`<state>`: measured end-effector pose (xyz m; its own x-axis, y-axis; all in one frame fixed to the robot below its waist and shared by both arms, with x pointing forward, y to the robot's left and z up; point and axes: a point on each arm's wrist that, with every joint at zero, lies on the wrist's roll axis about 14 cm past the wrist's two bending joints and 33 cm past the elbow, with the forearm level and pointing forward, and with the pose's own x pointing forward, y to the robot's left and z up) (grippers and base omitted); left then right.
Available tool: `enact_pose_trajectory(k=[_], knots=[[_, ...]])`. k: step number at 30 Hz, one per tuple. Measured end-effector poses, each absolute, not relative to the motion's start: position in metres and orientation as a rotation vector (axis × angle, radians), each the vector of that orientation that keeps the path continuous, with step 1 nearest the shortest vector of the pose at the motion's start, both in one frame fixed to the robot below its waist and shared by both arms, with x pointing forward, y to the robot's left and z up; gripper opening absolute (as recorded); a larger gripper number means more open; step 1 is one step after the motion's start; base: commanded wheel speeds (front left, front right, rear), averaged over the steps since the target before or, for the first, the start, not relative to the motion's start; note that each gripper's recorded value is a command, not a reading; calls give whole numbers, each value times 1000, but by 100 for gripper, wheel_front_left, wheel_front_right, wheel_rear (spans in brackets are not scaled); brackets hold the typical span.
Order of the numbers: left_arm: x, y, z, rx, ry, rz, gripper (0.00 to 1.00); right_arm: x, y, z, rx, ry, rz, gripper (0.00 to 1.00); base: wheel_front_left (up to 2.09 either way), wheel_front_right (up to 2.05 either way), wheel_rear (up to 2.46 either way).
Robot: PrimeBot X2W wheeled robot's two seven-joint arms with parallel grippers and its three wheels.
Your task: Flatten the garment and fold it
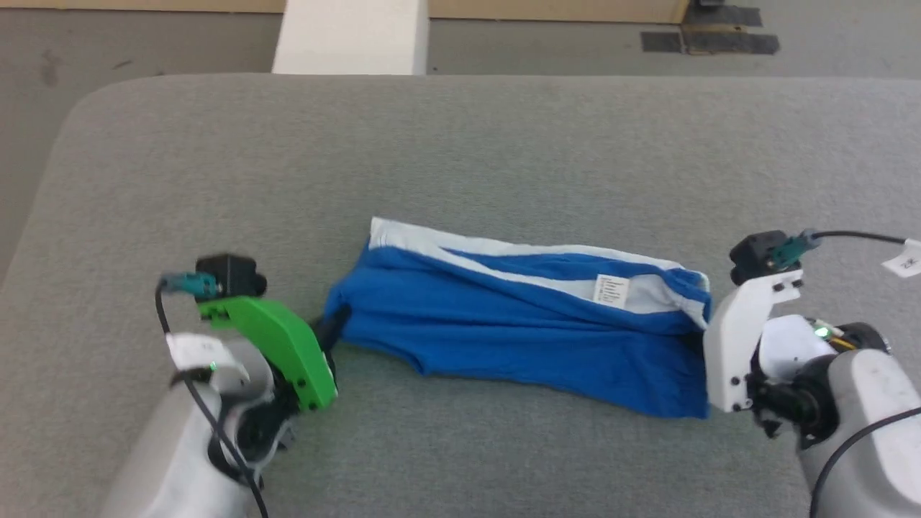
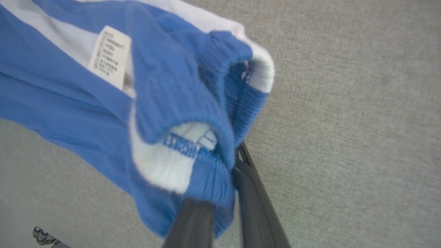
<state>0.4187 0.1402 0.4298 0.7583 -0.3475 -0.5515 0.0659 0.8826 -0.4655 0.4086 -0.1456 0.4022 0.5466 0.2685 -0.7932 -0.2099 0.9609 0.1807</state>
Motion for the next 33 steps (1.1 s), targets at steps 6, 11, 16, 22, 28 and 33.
enact_pose_trajectory(k=[6,11,16,22,28,33], knots=[[373,141,413,-529,727,-172,0,410,-147,403,-13,1021,317,0,0,0,0],[347,133,402,-585,787,-158,100,411,-146,402,-25,1023,320,61,0,0,0],[350,138,411,-582,749,-145,100,419,-148,414,-3,944,306,100,0,0,0],[377,176,455,-486,472,-67,100,425,-153,443,75,754,264,100,0,0,0],[400,218,531,-255,1,-12,100,411,-159,460,104,594,182,100,0,0,0],[401,229,555,-99,-175,1,100,401,-166,457,55,577,132,100,0,0,0]])
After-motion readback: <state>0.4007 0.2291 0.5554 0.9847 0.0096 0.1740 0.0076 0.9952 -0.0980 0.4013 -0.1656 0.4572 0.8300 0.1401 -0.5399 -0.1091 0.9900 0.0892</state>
